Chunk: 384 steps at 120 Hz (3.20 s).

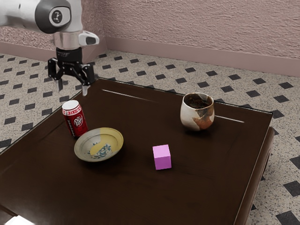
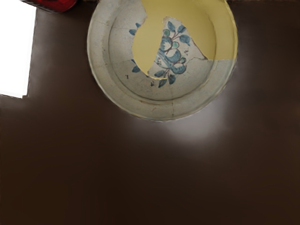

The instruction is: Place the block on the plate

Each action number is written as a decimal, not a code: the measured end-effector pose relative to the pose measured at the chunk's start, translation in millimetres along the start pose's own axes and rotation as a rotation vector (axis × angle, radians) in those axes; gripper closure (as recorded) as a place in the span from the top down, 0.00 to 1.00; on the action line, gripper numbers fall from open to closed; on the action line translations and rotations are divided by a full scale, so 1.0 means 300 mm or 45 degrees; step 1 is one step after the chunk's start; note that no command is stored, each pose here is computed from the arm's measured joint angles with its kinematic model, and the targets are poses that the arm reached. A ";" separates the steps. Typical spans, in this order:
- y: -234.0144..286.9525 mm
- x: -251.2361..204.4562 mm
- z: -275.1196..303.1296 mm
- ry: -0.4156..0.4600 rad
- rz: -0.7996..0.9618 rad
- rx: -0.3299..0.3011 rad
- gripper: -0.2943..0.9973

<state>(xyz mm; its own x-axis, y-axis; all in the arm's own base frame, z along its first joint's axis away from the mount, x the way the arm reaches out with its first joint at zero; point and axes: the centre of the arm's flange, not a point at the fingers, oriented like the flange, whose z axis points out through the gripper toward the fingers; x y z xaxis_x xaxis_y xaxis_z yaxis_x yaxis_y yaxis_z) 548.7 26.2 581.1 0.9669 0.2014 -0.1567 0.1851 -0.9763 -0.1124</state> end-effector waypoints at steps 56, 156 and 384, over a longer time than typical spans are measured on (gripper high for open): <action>0.381 0.274 0.271 0.052 0.216 -0.022 0.77; 0.866 0.347 0.524 0.176 1.095 -0.120 0.77; 0.885 0.327 0.910 0.313 1.398 0.002 0.77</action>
<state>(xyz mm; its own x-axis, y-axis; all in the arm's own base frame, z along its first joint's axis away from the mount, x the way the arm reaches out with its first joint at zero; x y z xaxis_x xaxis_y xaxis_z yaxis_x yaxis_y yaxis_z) 644.8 -191.5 268.0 0.6143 -0.7886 0.0260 -0.7879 -0.6149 -0.0340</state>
